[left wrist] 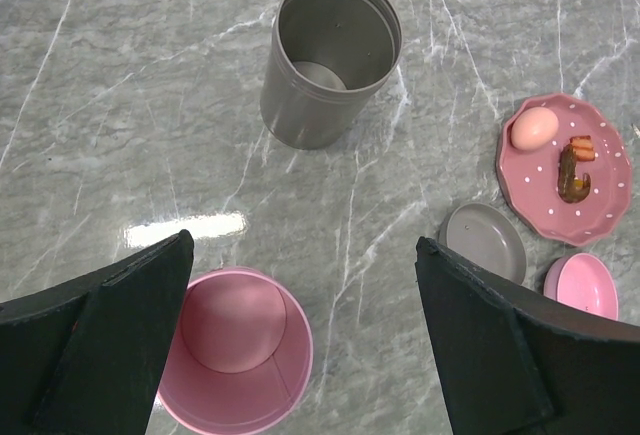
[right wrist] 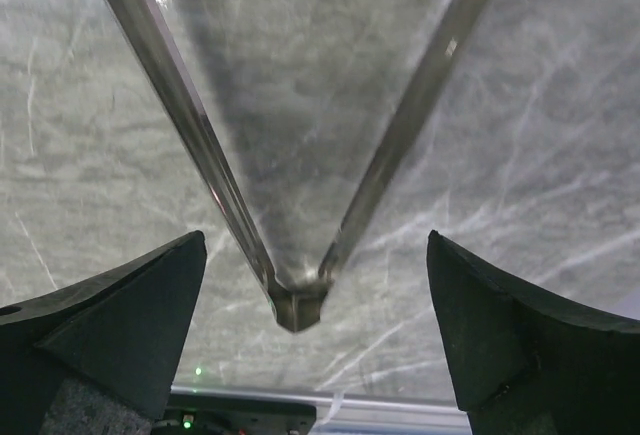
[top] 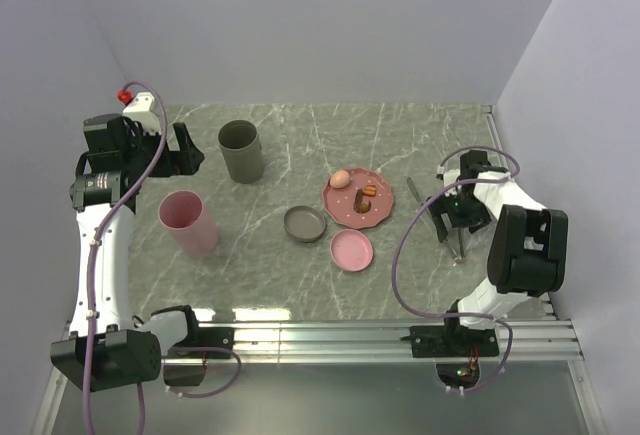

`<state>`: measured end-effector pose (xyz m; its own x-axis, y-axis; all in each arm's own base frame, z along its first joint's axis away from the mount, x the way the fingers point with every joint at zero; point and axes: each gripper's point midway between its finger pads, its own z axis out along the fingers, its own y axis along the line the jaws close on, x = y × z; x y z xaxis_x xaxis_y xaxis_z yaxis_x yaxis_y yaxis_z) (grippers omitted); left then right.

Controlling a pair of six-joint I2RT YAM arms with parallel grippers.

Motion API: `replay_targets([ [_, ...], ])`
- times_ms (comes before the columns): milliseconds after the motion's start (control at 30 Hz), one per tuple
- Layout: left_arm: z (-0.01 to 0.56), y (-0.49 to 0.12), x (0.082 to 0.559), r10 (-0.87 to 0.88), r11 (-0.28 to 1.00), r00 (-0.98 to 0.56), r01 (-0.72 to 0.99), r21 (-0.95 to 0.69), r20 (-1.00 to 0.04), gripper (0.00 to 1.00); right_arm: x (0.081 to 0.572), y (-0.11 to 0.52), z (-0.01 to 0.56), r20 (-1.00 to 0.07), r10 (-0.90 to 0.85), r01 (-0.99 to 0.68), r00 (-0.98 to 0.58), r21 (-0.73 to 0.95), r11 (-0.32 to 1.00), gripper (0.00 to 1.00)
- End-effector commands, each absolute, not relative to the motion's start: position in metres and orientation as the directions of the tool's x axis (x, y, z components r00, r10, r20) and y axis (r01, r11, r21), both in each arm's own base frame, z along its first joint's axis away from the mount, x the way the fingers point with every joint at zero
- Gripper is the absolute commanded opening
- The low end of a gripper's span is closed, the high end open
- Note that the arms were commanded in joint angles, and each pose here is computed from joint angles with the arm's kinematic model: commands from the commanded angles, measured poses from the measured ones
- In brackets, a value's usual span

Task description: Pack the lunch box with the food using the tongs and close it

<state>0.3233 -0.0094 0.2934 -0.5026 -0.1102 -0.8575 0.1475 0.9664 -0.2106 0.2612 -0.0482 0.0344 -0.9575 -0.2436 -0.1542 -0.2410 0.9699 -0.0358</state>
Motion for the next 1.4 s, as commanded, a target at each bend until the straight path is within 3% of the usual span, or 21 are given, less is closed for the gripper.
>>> replay_targets([
  [0, 0.306, -0.013, 0.329, -0.1, 0.963, -0.456, 0.18, -0.201, -0.884, 0.99, 0.286, -0.043, 0.039, -0.229, -0.256, -0.25, -0.939, -0.054, 0.967, 0.95],
  [933, 0.293, -0.023, 0.331, -0.142, 0.94, -0.495, 0.203, -0.273, -0.857, 0.99, 0.312, -0.028, 0.005, -0.269, -0.231, -0.227, -0.935, -0.047, 0.973, 0.84],
  [1167, 0.295, -0.023, 0.329, -0.147, 0.941, -0.495, 0.197, -0.275, -0.857, 0.99, 0.312, -0.024, 0.007, -0.289, -0.233, -0.234, -0.929, -0.032, 0.972, 0.67],
  [1367, 0.299, -0.025, 0.326, -0.146, 0.938, -0.497, 0.206, -0.28, -0.855, 0.99, 0.313, -0.022, 0.035, -0.342, -0.216, -0.224, -0.915, -0.017, 0.974, 0.65],
])
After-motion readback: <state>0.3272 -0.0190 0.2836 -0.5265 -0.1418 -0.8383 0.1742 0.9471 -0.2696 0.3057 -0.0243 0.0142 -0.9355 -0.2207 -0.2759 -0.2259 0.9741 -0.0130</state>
